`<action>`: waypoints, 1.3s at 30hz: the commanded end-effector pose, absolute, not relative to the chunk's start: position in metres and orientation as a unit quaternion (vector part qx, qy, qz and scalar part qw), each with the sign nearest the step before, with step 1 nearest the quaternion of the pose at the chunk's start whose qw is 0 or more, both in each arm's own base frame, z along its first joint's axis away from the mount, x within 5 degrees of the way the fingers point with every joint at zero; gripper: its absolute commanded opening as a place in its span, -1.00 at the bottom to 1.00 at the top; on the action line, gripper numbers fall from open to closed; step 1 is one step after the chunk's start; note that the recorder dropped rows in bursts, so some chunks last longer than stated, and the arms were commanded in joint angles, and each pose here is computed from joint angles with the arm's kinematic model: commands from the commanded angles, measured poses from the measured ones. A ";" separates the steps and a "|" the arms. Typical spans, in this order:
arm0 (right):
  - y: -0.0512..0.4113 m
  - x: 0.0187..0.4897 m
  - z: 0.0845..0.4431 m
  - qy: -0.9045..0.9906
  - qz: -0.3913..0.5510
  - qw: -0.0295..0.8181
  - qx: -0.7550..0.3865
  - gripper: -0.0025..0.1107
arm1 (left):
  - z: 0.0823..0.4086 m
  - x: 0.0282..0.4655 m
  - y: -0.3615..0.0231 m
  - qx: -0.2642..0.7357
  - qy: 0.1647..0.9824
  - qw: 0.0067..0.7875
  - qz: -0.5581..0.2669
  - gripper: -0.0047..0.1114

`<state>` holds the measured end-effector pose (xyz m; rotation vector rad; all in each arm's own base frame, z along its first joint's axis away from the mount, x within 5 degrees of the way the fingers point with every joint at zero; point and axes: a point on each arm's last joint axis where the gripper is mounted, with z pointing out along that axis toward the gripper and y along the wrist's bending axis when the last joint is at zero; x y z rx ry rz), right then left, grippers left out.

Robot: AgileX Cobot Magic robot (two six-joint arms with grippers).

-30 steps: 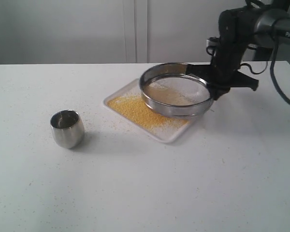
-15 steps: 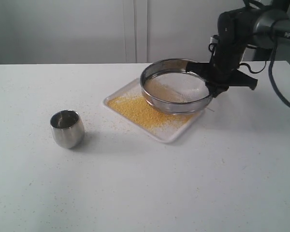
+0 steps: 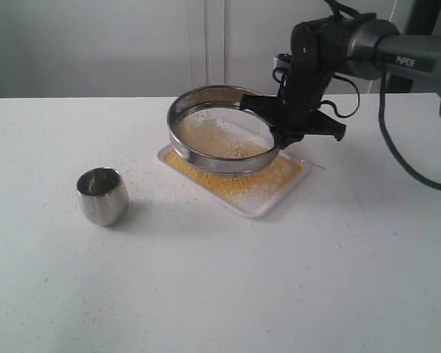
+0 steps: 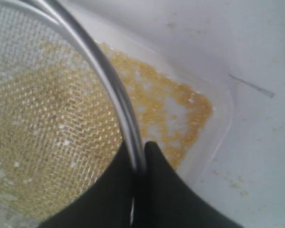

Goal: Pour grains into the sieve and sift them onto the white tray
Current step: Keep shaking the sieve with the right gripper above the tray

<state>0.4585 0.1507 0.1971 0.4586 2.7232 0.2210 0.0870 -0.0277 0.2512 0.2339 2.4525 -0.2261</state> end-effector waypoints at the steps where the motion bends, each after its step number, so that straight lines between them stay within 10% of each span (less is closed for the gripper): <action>1: 0.136 0.463 0.200 0.958 0.104 0.175 0.203 -0.96 | 0.249 0.085 -0.028 0.090 0.938 0.322 -0.089 -0.92; 8: 0.102 0.463 0.200 0.960 0.005 0.163 0.226 -0.96 | 0.249 0.085 -0.028 0.090 0.938 0.322 -0.089 -0.92; 26: 0.164 0.461 0.203 0.960 0.141 0.197 0.142 -0.96 | 0.249 0.085 -0.028 0.090 0.938 0.322 -0.089 -0.92; 34: 0.105 0.461 0.197 0.966 0.034 0.143 0.212 -0.96 | 0.249 0.085 -0.028 0.090 0.938 0.322 -0.089 -0.92; 39: 0.164 0.457 0.202 0.966 0.110 0.189 0.138 -0.96 | 0.249 0.085 -0.028 0.090 0.938 0.322 -0.089 -0.92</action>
